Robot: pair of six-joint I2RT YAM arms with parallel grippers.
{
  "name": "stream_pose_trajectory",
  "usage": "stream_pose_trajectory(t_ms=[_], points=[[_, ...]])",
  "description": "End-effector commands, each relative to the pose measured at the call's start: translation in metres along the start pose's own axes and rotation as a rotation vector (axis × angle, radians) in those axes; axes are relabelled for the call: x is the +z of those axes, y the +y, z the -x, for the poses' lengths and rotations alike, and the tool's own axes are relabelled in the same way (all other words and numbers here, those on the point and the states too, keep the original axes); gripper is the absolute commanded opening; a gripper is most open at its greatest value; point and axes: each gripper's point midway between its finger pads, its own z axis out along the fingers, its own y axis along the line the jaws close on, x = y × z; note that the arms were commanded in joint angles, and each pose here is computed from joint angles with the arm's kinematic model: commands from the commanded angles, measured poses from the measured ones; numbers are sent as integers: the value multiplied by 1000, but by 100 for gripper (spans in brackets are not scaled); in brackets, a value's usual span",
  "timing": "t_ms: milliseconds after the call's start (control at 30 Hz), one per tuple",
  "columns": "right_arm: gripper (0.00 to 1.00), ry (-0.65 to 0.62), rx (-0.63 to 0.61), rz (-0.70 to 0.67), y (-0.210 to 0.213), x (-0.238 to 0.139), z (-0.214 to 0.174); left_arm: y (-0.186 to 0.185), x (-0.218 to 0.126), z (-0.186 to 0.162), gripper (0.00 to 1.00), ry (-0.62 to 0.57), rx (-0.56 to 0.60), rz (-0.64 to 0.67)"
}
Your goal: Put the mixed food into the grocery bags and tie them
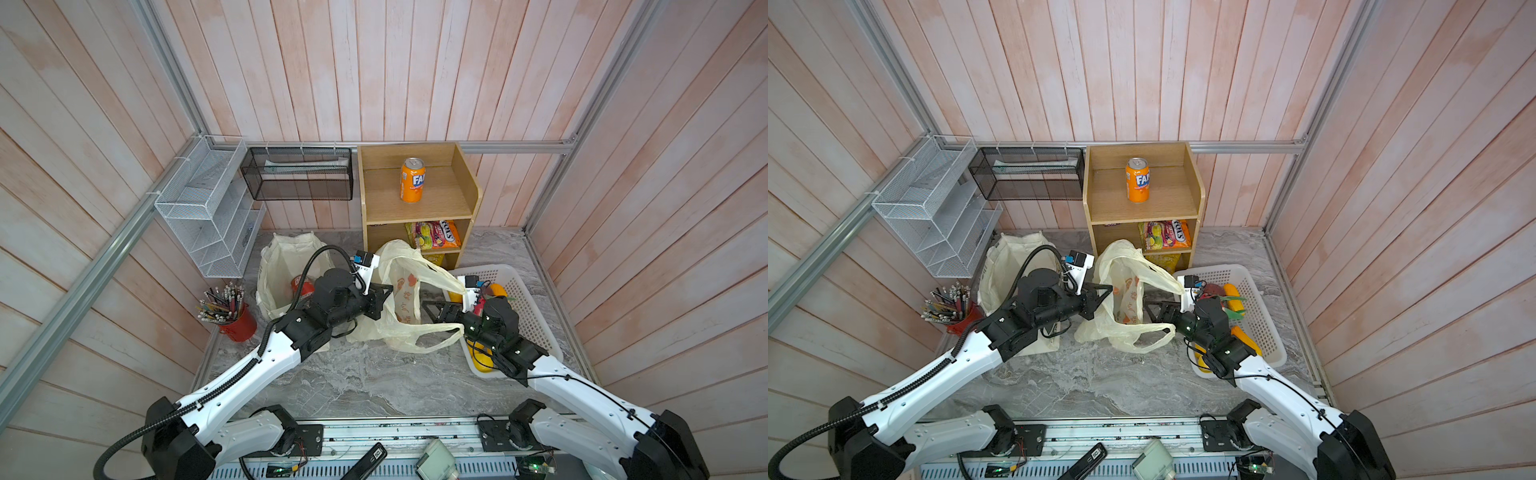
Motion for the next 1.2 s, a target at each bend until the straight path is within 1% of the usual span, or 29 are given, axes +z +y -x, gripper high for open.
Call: stream_pose_trajectory(t_ms=[0,333,600,633,700,733,767,833,867,900,933,967,1067,1167], points=[[75,-36,-27,43,13,1,11,-3,-9,2,0,-27,-36,-16],[76,11,-57,104,33,22,6,-7,-12,0,0,-25,-71,-41],[76,40,-75,115,40,45,9,-6,-15,-3,0,-22,-75,-36],[73,43,-76,107,38,47,9,-5,-15,-3,0,-22,-76,-31],[64,44,-72,82,30,51,7,-1,-17,-4,0,-25,-77,-12],[56,48,-70,70,26,51,6,0,-18,-5,0,-29,-77,-4],[43,50,-63,57,20,51,5,3,-18,-6,0,-32,-78,8],[22,43,-43,34,8,47,7,9,-20,-7,0,-32,-76,31],[13,36,-31,19,1,43,9,13,-22,-8,0,-32,-76,43],[8,33,-21,8,-5,40,10,15,-24,-9,0,-32,-77,49],[4,28,-9,-8,-13,36,11,20,-25,-11,0,-33,-82,55],[3,22,-2,-21,-19,32,12,23,-27,-12,0,-33,-87,57],[3,27,13,-54,-33,24,10,27,-28,-16,0,-32,-99,49],[5,69,18,-57,-35,23,2,24,-26,-19,0,-21,-98,26]])
